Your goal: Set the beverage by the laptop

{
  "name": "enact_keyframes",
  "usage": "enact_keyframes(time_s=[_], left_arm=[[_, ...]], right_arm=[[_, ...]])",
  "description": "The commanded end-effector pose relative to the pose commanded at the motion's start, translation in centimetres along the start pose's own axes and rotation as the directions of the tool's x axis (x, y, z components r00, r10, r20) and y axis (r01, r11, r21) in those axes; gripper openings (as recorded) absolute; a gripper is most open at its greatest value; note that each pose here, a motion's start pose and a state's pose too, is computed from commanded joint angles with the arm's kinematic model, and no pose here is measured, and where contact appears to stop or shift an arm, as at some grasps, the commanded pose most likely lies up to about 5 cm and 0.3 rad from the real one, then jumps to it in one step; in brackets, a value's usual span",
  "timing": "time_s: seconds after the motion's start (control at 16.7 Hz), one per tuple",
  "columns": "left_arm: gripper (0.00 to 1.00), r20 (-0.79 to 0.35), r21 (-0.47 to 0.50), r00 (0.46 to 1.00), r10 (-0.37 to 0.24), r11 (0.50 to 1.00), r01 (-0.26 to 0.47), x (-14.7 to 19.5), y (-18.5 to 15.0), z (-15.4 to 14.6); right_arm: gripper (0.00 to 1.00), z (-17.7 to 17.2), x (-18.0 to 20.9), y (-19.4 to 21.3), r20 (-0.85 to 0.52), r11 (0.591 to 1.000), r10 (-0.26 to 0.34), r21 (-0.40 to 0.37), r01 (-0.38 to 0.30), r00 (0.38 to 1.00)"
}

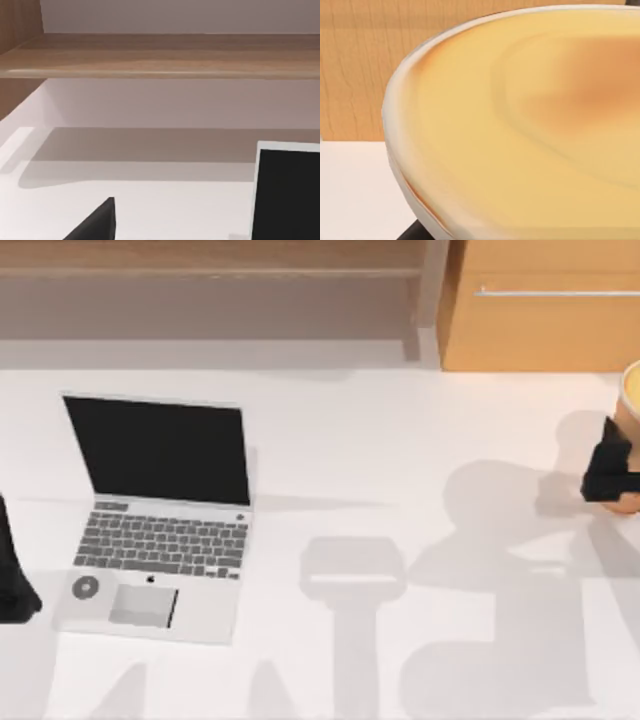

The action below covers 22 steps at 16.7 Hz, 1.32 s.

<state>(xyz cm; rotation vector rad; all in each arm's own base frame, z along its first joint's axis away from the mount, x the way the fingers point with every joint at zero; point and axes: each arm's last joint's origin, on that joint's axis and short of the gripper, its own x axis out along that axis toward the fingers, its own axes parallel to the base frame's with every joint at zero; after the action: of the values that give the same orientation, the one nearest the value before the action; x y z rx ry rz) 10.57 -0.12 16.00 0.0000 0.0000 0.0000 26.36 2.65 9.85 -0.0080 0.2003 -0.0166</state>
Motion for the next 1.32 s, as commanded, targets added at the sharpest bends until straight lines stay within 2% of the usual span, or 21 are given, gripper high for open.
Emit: enact_keyframes(time_s=[0.36,0.6,0.9,1.32], left_arm=[[1.0,0.0,0.0,1.0,0.0,1.0,0.0,0.0,0.0,0.0],[1.0,0.0,0.0,1.0,0.0,1.0,0.0,0.0,0.0,0.0],[1.0,0.0,0.0,1.0,0.0,1.0,0.0,0.0,0.0,0.0],[1.0,0.0,0.0,1.0,0.0,1.0,0.0,0.0,0.0,0.0]], right_arm=[[0.0,1.5,0.7,1.2,0.057,0.999,-0.004,0.044,0.001,0.998],[0.0,2.0,1.4,4.0,0.023,0.995,-0.018,0.102,0.016,1.0],[0.0,4.3,1.6,10.1,0.042,0.981,-0.033,0.192,0.024,0.999],[0.0,10.0,-1.6,21.3,0.153,0.928,-0.026,0.371,-0.033,0.988]])
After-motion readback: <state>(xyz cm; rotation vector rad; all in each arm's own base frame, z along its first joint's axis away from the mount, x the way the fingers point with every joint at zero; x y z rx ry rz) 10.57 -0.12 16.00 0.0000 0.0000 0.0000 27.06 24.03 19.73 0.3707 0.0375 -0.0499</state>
